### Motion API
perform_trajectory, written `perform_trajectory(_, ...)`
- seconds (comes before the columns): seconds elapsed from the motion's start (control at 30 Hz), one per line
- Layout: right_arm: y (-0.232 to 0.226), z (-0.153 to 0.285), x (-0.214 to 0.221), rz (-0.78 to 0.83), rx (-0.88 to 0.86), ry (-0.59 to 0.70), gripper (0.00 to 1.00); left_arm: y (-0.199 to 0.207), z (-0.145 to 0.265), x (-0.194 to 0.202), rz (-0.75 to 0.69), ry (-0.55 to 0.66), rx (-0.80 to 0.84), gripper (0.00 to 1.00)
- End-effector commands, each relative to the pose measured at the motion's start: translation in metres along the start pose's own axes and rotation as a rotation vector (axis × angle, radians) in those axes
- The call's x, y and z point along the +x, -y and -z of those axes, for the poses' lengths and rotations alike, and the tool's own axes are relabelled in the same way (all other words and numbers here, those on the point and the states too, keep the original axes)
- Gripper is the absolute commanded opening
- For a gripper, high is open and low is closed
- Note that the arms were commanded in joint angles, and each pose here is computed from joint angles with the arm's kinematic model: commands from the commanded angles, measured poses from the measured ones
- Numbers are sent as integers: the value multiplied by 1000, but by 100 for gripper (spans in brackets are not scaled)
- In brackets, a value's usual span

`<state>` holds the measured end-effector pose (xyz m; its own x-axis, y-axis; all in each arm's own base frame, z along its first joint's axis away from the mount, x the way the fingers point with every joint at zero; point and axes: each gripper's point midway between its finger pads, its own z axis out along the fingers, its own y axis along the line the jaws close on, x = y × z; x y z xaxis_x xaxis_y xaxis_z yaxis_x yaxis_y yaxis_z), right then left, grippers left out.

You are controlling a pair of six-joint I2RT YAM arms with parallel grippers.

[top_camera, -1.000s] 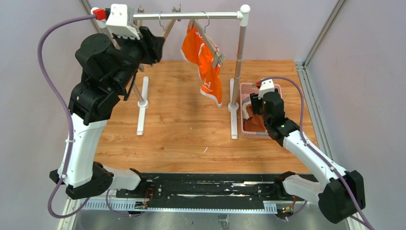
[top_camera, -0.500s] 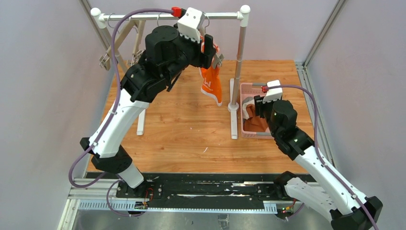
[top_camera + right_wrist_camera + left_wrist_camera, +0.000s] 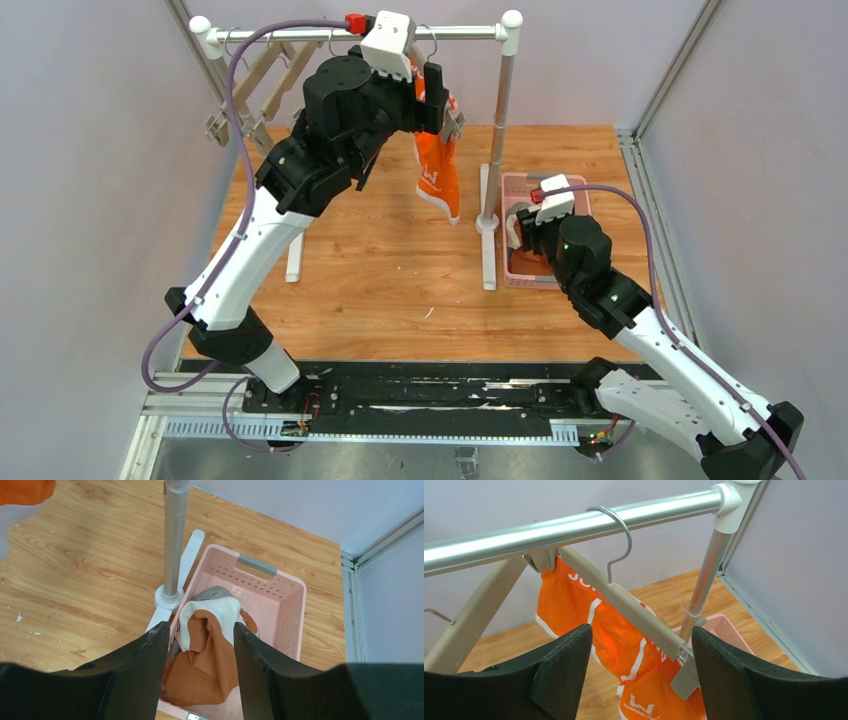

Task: Remove the underwear clipped to the hanger

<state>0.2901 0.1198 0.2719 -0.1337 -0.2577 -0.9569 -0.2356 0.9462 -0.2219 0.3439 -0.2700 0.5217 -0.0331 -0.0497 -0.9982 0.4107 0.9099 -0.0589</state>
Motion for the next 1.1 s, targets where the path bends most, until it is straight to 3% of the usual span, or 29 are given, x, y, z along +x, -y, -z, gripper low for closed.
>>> perform_trajectory(0.0,-9,3,8,39,-24,-17,51,5,-12,-3,43,37,-16,81)
perform_trajectory(0.6,-23,3,27,78,-36,-61,51,4,-47,38,3,-43,-92,81)
perform_trajectory(1.07,-32,-3,38,83,-55,-96,50,-29,-30,36,-19,-21,-205,68)
